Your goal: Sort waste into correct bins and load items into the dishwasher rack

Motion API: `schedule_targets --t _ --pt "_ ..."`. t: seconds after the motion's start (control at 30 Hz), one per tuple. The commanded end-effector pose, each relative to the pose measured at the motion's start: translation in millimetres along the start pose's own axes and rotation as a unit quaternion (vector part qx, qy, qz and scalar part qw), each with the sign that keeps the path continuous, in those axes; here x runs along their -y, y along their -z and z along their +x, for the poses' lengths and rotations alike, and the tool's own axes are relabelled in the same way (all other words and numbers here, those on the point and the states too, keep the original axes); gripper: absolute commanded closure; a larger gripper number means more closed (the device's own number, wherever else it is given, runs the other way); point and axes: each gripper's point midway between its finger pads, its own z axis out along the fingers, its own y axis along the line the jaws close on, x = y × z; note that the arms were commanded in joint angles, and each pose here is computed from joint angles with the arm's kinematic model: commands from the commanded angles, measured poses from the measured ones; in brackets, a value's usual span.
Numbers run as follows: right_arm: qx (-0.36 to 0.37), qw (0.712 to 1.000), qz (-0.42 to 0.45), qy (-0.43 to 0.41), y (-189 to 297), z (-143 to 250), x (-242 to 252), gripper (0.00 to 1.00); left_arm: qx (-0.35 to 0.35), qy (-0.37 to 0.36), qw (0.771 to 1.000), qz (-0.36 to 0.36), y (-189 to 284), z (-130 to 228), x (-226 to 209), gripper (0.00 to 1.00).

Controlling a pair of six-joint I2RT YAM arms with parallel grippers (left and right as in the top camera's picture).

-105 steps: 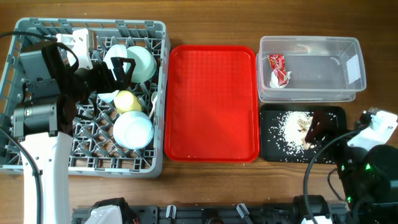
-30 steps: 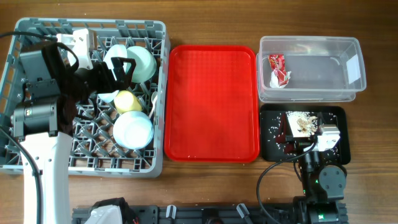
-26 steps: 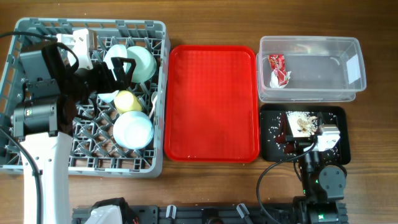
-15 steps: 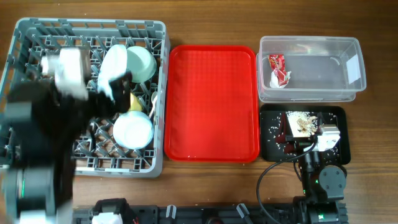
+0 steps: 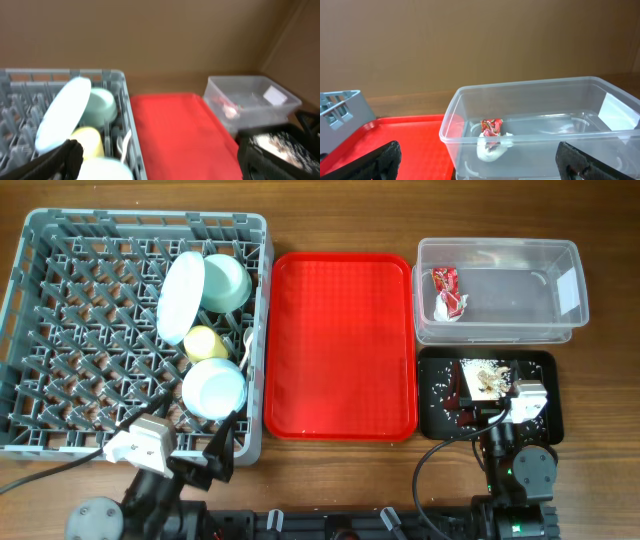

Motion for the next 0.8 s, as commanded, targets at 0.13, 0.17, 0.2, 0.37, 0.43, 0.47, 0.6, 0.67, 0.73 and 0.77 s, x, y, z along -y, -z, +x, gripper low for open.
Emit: schedule_targets --t 0.13,0.17,0.2,0.37,0.43,0.47,0.6,0.67,0.73,0.77 --pt "0.009 1.000 0.012 -0.007 1 -4 5 0.00 0.151 -0.008 0.988 0.019 -28 -18 -8 0.00" --pt "0.009 1.000 0.012 -0.007 1 -4 5 0.00 0.166 -0.011 0.986 0.014 -30 -20 -11 0.00" --pt "0.009 1.000 0.012 -0.007 1 -4 5 0.00 0.188 -0.015 0.982 0.009 -34 -20 -15 0.00" --pt "0.009 1.000 0.012 -0.006 1 -4 5 0.00 0.211 -0.018 0.977 0.003 -45 -7 -24 0.00" --pt "0.008 1.000 0.012 -0.007 1 -3 5 0.00 0.208 -0.017 0.978 0.001 -50 2 -28 0.00" --pt "0.008 1.000 0.012 -0.007 1 -3 5 0.00 0.206 -0.016 0.978 0.000 -52 6 -29 0.00" --pt "0.008 1.000 0.012 -0.007 1 -3 5 0.00 0.191 -0.011 0.981 -0.008 -60 21 -35 0.00" --pt "0.008 1.000 0.012 -0.007 1 -3 5 0.00 0.185 -0.008 0.983 -0.013 -62 28 -38 0.00" --pt "0.008 1.000 0.012 -0.007 1 -3 5 0.00 0.177 -0.006 0.984 -0.016 -65 35 -41 0.00" --pt "0.008 1.000 0.012 -0.007 1 -3 5 0.00 0.173 -0.005 0.985 -0.017 -66 38 -42 0.00"
